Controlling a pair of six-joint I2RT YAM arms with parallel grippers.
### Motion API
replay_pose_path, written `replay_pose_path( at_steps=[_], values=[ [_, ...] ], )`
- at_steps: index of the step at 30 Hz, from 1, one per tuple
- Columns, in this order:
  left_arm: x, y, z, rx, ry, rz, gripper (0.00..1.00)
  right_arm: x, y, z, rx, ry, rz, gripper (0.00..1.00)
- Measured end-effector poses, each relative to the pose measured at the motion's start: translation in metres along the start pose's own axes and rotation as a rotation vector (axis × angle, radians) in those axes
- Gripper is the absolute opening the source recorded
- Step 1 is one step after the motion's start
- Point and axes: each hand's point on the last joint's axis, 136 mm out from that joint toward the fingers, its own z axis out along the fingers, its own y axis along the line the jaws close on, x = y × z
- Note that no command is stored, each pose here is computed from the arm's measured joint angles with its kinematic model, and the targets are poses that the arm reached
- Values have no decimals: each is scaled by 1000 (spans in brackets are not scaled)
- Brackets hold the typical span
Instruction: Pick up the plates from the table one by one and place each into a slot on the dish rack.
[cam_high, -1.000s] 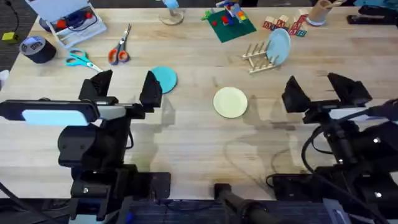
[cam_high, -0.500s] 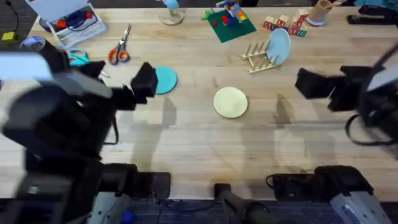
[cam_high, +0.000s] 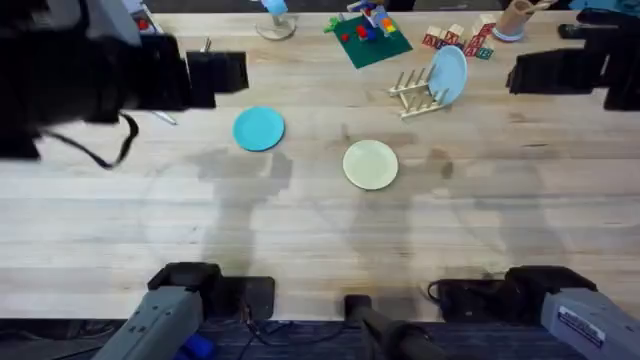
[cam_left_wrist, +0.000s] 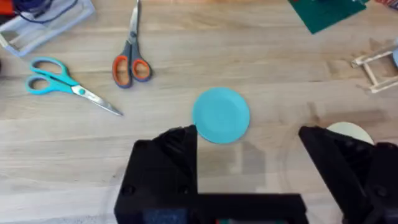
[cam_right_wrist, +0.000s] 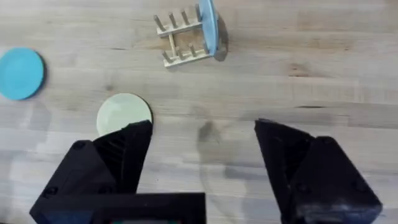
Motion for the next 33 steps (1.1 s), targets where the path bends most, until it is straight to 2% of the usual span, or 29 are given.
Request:
replay_pose_path(
  at_steps=[5,14,27,33],
  values=[
    [-8,-5,9,35,73,-9,993,-1,0,0,1,19,2,994],
    [-1,-16,29,108,152,-24,994,0,0,-1,1,20,2,995],
    [-1,-51,25,314,166,-44,993,0,0,-1,1,20,1,995],
    [4,-73,21,377,188,-14,995,0,0,0,1,20,2,995]
  ],
)
